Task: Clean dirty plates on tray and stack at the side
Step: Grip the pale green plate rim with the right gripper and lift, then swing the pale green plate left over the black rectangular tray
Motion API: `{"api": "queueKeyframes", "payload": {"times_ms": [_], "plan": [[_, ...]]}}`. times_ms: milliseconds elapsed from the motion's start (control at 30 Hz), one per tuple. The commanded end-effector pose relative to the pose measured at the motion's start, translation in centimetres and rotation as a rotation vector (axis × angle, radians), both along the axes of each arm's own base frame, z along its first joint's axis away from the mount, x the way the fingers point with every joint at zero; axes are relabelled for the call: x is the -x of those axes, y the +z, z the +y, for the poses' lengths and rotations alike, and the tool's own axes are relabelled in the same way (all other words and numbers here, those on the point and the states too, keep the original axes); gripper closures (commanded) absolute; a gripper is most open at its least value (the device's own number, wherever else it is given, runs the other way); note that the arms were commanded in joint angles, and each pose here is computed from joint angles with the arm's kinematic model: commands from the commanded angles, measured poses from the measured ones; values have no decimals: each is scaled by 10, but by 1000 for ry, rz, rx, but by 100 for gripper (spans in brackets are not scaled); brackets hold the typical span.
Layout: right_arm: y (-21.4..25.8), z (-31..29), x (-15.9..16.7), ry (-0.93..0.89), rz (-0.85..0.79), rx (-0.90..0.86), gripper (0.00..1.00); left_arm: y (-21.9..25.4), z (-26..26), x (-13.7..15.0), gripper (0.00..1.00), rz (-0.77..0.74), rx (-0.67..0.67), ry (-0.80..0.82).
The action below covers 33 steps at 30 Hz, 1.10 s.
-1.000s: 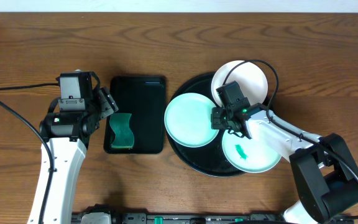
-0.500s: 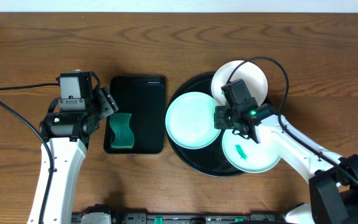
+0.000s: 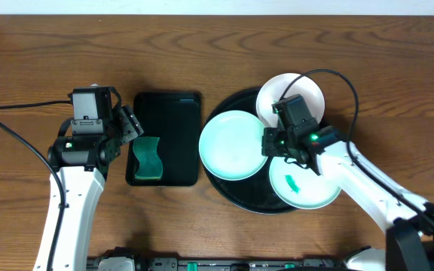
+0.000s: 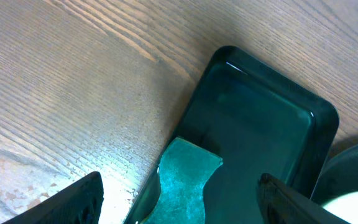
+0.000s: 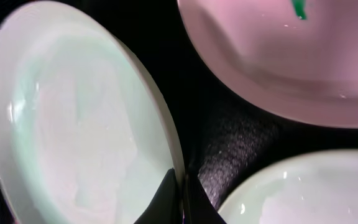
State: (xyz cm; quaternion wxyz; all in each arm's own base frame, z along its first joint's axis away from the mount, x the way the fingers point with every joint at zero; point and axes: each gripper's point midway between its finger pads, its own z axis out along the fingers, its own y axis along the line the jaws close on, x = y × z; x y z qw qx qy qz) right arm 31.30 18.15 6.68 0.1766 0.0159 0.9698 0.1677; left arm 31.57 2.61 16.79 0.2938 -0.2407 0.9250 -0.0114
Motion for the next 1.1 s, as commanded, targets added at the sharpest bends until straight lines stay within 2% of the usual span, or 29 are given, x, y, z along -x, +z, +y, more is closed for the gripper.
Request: {"api": "queueKeyframes", "payload": {"times_ms": [0,233,433,600,900,1067], "plan": [[23,-7,-2,-68,-14,-63,99,7,4,-3,21,-17,-11,12],[51,-25,-4,-118,11,-12,98,7,4,-3,21,-17,-11,12],[93,-24,-24,-168,-55,-21,98,7,4,-3,21,-17,-11,12],[109,-15,-39,-198,-94,-42,99,7,4,-3,21,-17,-11,12],[106,46,-75,-123,-85,-52,99,7,4,-3,21,-17,-11,12],[88,86,-89,-83,-110,7,99,7,4,-3,21,-17,-11,12]]}}
